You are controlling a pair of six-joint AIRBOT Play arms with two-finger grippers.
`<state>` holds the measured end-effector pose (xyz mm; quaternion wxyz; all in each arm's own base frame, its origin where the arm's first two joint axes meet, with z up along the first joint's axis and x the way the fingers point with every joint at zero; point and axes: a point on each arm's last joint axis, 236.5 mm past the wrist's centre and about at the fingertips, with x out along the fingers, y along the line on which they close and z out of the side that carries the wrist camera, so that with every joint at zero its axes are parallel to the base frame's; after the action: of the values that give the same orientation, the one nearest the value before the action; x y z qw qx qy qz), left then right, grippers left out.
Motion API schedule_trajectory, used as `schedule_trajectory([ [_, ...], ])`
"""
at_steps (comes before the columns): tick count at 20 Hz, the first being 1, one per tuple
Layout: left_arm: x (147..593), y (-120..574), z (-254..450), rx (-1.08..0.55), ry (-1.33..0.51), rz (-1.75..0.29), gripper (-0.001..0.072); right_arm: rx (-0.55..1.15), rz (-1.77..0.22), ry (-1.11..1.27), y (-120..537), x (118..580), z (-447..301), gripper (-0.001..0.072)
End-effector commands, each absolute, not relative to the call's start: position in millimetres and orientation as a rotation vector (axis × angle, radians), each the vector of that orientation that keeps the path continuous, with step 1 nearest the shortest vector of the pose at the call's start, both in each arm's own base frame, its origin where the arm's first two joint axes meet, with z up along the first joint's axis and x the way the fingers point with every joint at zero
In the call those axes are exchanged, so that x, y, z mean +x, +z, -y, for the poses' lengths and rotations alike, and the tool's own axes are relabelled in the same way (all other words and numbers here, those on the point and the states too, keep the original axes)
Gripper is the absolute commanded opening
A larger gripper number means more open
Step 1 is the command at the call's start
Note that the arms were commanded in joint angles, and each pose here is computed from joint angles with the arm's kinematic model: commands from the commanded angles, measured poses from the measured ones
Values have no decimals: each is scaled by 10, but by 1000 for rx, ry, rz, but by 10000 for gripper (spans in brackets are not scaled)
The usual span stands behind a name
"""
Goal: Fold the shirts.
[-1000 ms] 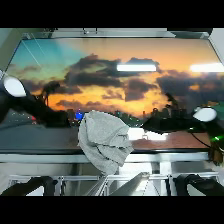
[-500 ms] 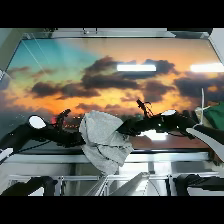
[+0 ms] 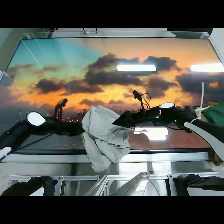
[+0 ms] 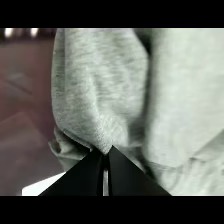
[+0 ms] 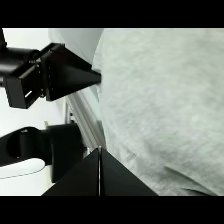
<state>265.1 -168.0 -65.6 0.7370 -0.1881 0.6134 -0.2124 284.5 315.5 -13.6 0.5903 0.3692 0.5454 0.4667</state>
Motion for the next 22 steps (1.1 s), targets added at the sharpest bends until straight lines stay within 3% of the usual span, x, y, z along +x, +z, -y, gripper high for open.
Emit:
schedule_trajectory([
  [1,3004,-30,1607,-383,-508,-1169,14,863,-1209,1100,46,2990,-3012,234],
  [2,3072,88,1526,-386,-494,-1125,15,843,-1200,1051,-43,3095,-2874,624],
  [3,3110,152,1411,-402,-466,-1096,14,820,-1194,999,-138,3197,-2709,679],
  [7,2940,2,1096,-482,-389,-1150,14,783,-1228,791,-514,3439,-2261,665],
  [11,2877,-91,1003,-492,-381,-1172,15,796,-1302,800,-743,3290,-2591,662],
  [14,2883,-139,1030,-482,-406,-1206,15,916,-1336,790,-848,3242,-2939,655],
  [16,2876,-199,1104,-478,-431,-1251,15,975,-1356,800,-901,3224,-3153,489],
  [20,2880,-246,1335,-408,-528,-1301,15,1001,-1371,869,-829,3177,-3527,489],
  [21,2899,-242,1376,-397,-541,-1305,15,1015,-1360,879,-780,3212,-3584,435],
  [22,2925,-229,1400,-390,-548,-1303,15,1022,-1346,890,-724,3256,-3614,263],
])
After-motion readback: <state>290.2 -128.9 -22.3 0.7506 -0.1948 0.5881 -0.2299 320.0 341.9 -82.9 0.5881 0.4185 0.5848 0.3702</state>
